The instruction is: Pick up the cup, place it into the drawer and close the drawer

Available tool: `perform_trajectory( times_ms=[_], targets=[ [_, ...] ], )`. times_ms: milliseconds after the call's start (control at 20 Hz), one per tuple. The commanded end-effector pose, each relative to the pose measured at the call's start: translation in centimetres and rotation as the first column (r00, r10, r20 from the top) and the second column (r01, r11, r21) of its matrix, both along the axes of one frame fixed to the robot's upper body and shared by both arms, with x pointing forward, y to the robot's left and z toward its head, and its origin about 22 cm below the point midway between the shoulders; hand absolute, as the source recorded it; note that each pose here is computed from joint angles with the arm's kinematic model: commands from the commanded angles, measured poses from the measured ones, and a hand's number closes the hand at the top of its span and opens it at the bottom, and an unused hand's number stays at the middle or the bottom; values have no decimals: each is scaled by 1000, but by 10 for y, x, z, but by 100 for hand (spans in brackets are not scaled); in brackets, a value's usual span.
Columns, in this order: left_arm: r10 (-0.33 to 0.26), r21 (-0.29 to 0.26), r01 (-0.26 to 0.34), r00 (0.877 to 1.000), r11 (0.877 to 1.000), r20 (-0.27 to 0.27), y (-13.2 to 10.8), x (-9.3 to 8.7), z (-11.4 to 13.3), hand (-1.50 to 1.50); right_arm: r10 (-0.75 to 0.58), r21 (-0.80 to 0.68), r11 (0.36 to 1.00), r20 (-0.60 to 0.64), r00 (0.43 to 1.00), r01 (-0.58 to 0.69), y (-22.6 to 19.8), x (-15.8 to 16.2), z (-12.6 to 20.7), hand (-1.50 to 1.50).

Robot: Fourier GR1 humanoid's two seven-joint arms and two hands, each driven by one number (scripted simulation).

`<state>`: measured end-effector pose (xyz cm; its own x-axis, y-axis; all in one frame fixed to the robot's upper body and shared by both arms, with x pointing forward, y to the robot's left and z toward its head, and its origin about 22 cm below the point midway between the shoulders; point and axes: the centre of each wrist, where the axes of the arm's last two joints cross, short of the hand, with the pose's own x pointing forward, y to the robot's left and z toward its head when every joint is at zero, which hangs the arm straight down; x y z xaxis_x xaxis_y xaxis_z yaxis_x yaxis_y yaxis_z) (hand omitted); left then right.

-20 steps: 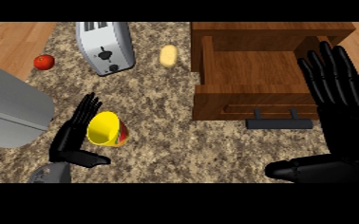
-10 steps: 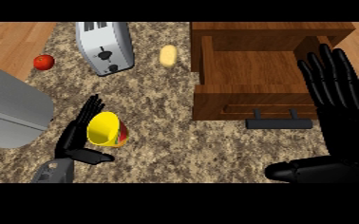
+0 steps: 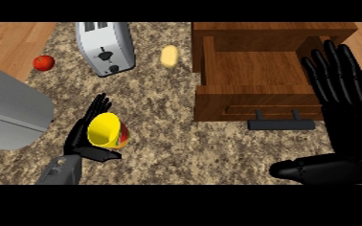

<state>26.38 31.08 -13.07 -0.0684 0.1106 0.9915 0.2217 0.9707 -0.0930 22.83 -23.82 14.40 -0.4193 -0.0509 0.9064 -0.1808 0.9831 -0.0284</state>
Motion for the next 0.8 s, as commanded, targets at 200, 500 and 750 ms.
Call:
perform_trajectory(
  times_ms=[200,500,750],
  targets=[
    [-43,-133,47,999,990,33,-14,13,0,-150,-3,2,1000,-16,1000,3,6,-17,-14,-150],
    [-108,-238,112,994,965,29,-9,5,-6,-150,12,10,1000,-21,1000,-11,0,-19,-11,-150],
    [-167,-274,174,985,946,51,-24,3,-12,150,0,8,1000,-1,1000,0,15,-6,-5,-150]
  ],
)
